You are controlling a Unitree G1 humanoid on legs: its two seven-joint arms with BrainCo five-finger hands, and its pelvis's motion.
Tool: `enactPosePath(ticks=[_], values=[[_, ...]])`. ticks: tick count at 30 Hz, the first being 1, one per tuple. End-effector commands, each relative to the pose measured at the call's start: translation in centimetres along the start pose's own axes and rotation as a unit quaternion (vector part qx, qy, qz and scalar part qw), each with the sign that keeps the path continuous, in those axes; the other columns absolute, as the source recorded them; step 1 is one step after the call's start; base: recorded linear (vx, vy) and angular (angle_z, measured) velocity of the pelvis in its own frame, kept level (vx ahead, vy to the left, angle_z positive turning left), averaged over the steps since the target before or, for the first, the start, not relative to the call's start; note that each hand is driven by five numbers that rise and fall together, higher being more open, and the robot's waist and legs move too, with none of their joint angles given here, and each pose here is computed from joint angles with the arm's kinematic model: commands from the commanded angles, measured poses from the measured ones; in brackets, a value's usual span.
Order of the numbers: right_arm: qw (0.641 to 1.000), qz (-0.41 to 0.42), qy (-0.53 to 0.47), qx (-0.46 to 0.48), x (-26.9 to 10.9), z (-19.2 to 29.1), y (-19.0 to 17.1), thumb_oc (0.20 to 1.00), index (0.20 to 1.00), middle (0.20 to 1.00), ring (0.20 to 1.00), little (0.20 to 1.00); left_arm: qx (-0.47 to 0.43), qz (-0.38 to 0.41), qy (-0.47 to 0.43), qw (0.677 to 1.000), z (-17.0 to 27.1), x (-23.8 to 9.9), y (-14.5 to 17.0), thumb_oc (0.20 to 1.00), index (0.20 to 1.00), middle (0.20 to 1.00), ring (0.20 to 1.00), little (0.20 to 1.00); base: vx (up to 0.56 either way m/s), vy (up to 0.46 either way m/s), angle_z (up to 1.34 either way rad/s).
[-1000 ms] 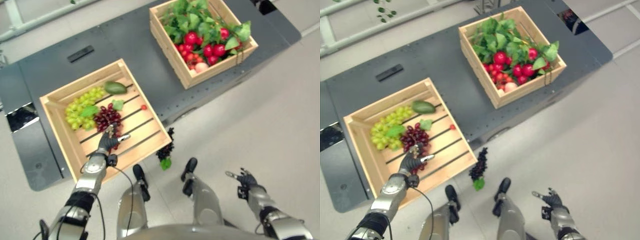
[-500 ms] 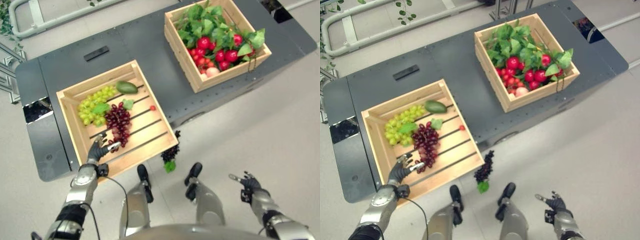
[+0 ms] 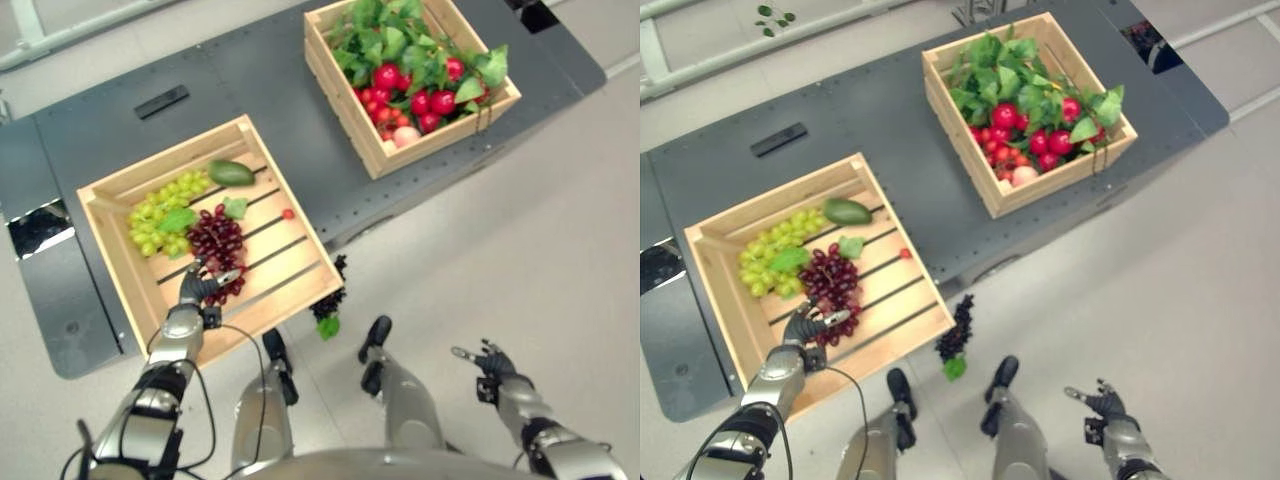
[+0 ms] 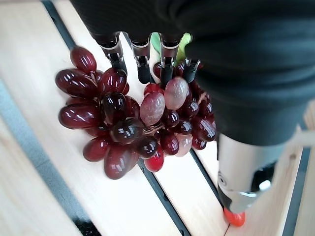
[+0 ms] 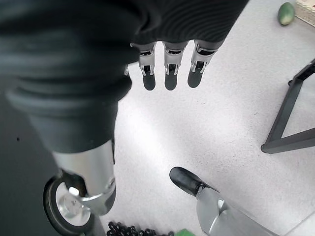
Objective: Pick up the fruits from the basket on one side to the basket on the other side
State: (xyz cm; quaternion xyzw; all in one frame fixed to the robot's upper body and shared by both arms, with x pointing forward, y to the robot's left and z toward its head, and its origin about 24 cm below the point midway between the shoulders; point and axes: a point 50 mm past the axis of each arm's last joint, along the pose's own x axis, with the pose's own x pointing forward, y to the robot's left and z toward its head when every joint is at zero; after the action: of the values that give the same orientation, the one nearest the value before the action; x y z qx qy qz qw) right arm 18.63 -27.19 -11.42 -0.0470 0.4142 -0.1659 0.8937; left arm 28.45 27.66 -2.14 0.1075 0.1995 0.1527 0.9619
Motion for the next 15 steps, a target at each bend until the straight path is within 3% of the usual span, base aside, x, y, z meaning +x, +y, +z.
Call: enactPosePath(ticks=[1,15], values=[[1.000,-0.001,-0.019,-0.009,0.2,1.3,0.4,1.000,1.000,1.000,1.000,1.000,0.018,-0.032,-0.035,0.999,2.4,0.7,-2.1,1.000,1.000,1.000,1.000,1.000,0.02,0.000,-0.17],[0.999,0.016,-0.030,-0.024,0.3,2.0,1.7,1.000,1.000,1.000,1.000,1.000,0.036,-0.049,-0.055,0.997,5.0,1.6,-3.8,1.000,1.000,1.000,1.000,1.000,0.01,0.001,-0.07]])
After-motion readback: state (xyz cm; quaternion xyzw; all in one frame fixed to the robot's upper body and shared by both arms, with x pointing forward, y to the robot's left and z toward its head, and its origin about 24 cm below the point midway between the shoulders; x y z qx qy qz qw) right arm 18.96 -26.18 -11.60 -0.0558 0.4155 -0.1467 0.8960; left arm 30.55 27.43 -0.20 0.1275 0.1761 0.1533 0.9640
